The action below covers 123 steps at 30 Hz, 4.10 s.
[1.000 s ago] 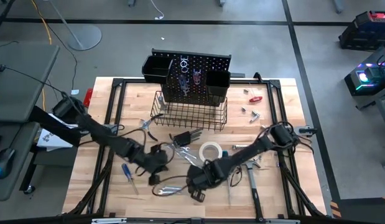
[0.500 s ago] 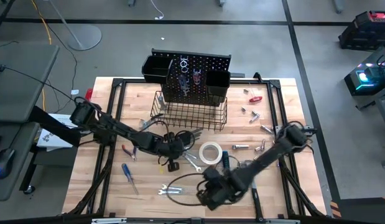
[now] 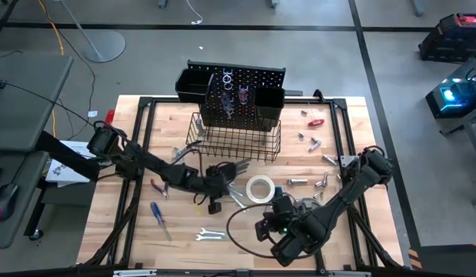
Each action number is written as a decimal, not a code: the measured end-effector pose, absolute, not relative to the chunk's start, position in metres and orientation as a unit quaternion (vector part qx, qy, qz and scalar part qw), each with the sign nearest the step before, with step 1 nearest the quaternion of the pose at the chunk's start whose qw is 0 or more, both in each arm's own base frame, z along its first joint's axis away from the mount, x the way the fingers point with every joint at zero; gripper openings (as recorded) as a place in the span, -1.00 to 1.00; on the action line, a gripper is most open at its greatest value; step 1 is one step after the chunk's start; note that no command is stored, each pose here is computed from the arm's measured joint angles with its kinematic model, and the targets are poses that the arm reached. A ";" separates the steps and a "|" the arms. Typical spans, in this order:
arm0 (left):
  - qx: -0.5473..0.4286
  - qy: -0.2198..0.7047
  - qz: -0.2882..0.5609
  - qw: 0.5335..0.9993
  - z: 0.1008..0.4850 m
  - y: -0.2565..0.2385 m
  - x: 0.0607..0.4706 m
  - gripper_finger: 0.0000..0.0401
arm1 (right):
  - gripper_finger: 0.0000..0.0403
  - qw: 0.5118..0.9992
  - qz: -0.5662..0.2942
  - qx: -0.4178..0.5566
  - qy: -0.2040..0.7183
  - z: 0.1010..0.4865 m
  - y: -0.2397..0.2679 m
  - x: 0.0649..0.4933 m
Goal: Hang tools onto peg board
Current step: Hang the wrench on the peg board
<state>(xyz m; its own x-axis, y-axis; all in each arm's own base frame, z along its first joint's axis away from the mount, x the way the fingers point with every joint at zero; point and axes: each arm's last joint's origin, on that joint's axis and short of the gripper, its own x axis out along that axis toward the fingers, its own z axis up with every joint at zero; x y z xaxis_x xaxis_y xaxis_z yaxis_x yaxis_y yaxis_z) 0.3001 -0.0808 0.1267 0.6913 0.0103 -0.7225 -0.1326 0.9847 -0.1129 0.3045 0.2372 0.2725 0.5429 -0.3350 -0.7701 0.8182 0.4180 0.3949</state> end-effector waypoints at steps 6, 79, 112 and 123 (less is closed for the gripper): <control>-0.087 0.402 0.053 0.910 0.118 -0.078 0.292 -1.00 | -1.00 0.788 -0.371 0.395 0.292 0.273 0.234 0.307; -0.191 0.330 0.055 0.923 0.055 -0.128 0.301 -1.00 | 0.12 0.701 -0.182 0.293 0.623 0.149 0.164 0.412; -0.167 0.312 0.047 0.934 0.055 -0.130 0.303 -1.00 | -0.93 0.706 -0.145 0.211 0.660 0.106 0.181 0.414; -0.081 0.361 0.081 0.926 0.128 -0.110 0.276 -1.00 | -0.99 0.740 -0.124 0.169 0.639 0.135 0.178 0.410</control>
<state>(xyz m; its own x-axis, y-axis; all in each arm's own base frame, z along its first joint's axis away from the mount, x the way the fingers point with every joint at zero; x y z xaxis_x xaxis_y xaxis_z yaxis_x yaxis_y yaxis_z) 0.2757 -0.1102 0.1279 0.7264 0.0919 -0.6811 -0.2091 0.9736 -0.0917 0.4099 0.1783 0.1351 0.1529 0.0320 -0.9877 0.3995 0.9122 0.0914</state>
